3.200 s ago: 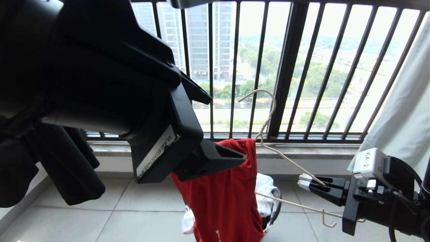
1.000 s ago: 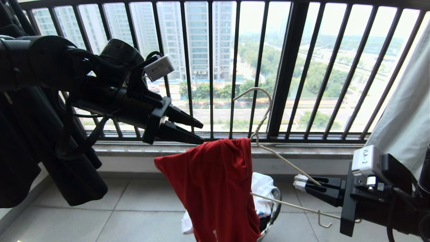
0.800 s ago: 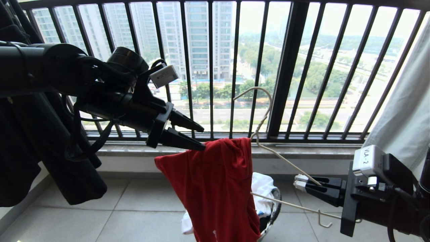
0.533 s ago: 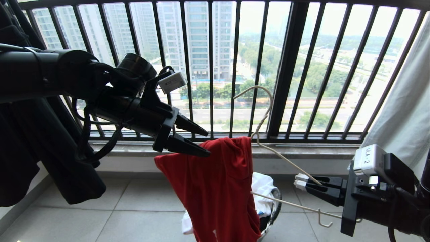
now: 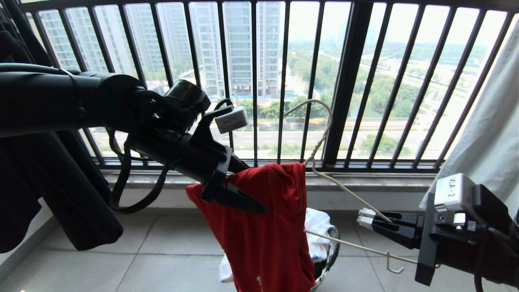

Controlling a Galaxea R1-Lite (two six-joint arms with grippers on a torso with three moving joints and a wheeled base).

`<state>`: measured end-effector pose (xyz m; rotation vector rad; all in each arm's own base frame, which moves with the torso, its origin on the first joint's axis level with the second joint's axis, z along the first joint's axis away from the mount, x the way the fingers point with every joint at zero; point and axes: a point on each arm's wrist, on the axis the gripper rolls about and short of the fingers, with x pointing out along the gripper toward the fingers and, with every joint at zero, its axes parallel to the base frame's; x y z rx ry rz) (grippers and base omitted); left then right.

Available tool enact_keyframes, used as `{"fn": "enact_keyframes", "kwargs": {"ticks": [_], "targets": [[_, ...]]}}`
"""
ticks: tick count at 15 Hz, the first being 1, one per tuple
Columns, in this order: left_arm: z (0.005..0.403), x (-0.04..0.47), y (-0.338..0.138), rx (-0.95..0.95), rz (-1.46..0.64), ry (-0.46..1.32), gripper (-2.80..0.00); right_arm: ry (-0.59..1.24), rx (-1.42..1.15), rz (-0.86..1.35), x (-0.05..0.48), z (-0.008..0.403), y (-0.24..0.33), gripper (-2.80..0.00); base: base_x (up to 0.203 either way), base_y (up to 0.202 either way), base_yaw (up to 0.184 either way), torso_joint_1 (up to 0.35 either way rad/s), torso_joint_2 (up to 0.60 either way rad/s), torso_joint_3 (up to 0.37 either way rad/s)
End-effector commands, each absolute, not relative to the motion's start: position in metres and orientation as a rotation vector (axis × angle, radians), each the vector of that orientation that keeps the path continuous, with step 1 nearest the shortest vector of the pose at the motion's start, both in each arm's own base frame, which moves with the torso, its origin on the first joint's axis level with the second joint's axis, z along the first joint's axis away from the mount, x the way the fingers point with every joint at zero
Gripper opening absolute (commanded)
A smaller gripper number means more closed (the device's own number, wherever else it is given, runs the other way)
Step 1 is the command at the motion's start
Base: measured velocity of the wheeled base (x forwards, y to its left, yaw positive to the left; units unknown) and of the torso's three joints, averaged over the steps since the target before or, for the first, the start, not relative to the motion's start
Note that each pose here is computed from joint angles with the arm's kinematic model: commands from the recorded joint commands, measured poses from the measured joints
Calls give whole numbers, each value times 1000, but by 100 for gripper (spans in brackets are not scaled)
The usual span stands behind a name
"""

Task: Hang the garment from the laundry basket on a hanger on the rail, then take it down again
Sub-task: Hang the clothes on the clothes rack

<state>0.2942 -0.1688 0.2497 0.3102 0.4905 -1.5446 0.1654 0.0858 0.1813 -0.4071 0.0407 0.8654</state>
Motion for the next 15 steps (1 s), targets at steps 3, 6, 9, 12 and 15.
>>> {"fn": "enact_keyframes", "kwargs": {"ticks": [3, 6, 9, 12, 15], "targets": [[248, 291, -175, 313, -1570, 495, 0, 26, -409, 871, 162, 184, 85, -280, 0, 0, 0, 0, 0, 0], [248, 290, -175, 326, -1576, 482, 0, 25, -407, 871, 162, 185, 84, -280, 0, 0, 0, 0, 0, 0], [244, 287, -175, 326, -1583, 497, 0, 14, -407, 869, 161, 187, 84, -280, 0, 0, 0, 0, 0, 0], [243, 286, -176, 329, -1588, 500, 0, 11, -407, 869, 160, 188, 83, -280, 0, 0, 0, 0, 0, 0], [243, 285, -177, 331, -1593, 498, -280, 8, -407, 868, 160, 189, 83, -280, 0, 0, 0, 0, 0, 0]]}}
